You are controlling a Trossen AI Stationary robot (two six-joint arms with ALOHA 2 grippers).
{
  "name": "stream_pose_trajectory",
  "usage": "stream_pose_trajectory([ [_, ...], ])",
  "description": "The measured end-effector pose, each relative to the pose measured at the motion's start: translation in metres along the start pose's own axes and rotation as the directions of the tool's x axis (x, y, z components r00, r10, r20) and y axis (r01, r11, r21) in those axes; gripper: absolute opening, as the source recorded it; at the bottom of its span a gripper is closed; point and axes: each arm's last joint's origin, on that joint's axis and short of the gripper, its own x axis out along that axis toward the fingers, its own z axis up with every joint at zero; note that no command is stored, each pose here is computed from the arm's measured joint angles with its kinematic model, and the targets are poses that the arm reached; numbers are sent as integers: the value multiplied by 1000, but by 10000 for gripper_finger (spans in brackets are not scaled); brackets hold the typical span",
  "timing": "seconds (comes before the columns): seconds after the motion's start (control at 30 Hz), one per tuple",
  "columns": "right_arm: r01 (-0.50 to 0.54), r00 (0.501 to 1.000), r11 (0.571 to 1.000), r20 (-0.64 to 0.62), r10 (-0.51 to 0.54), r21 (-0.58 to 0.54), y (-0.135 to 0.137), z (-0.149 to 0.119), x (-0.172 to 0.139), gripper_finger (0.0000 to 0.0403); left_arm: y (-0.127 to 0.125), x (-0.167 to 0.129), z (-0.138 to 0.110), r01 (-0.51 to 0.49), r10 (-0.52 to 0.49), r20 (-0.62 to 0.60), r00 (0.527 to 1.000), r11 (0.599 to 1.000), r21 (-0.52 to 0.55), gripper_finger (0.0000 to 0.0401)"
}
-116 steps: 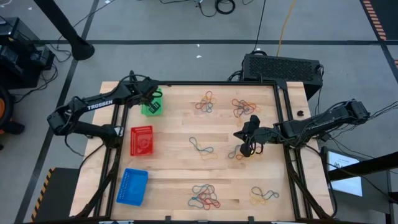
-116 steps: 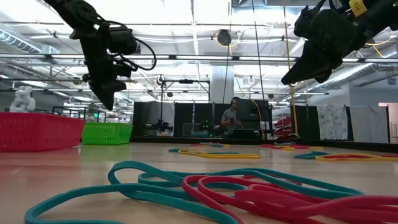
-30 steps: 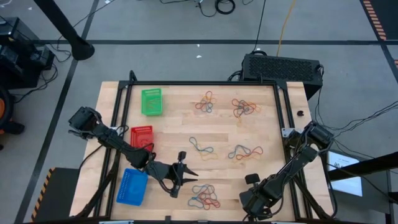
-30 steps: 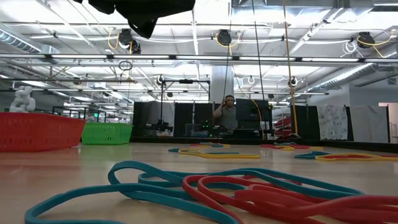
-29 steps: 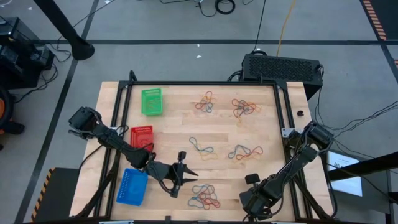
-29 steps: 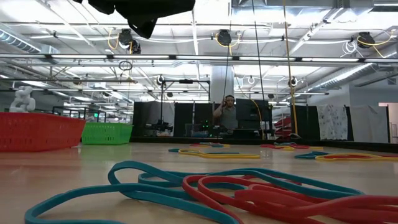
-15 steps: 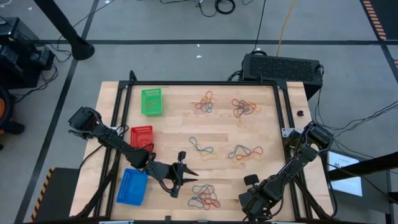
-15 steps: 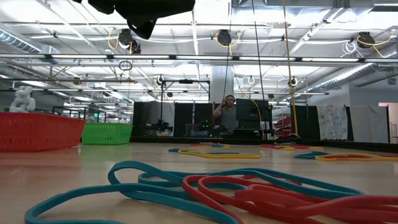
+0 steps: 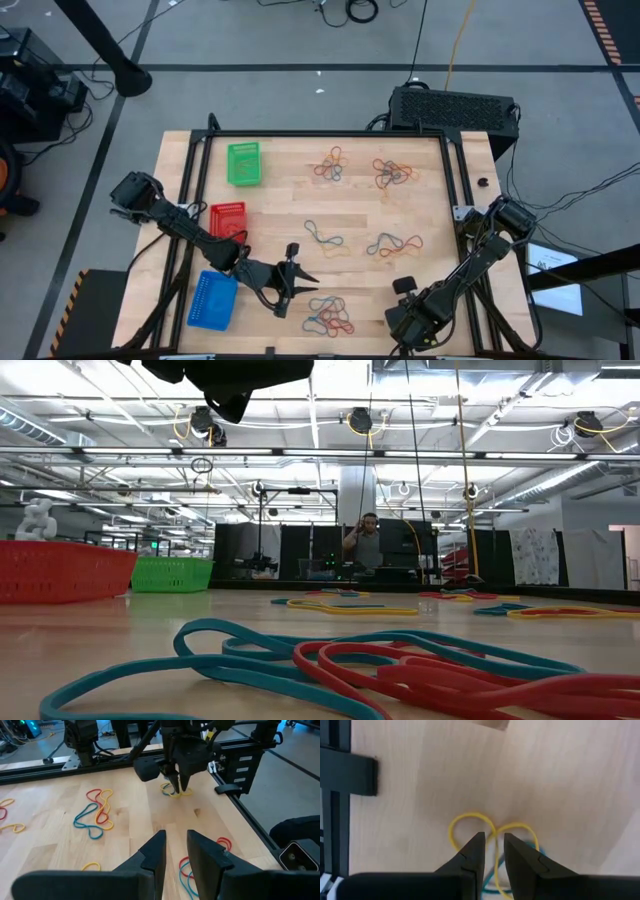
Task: Sort rubber bands into baskets
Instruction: Put the yellow rubber band into the green bin
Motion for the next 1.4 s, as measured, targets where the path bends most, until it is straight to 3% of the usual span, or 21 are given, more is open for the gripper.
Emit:
stream_pose_trajectory([
  [0.23,-24,999,1000,33,24,-2,-2,-2,7,60,0,0,0,0,0,-2,1000,1000,0,86],
  [0.47,-30,999,999,39,30,-11,1,2,4,6,0,0,0,0,0,-3,1000,1000,0,86],
  [0.67,-15,998,1000,64,15,-10,8,13,-15,1,0,0,-2,-1,1,-16,1000,1000,3,86],
  [0.77,35,990,999,138,-30,-31,13,23,-30,1,0,0,-2,-1,1,-16,1000,1000,0,86],
  [0.87,138,959,990,254,-124,-41,15,34,-44,1,0,0,-2,-1,1,-16,1000,1000,-2,86],
  [1.03,267,865,961,423,-269,65,8,55,-65,0,-3,11,-8,16,-15,25,1000,999,-42,86],
  [1.2,286,783,942,525,-335,174,-5,73,-73,0,-7,30,-22,37,-27,101,995,994,-100,86],
  [1.4,296,716,928,590,-373,227,-23,92,-79,0,-3,45,-35,83,-49,176,983,977,-197,86],
])
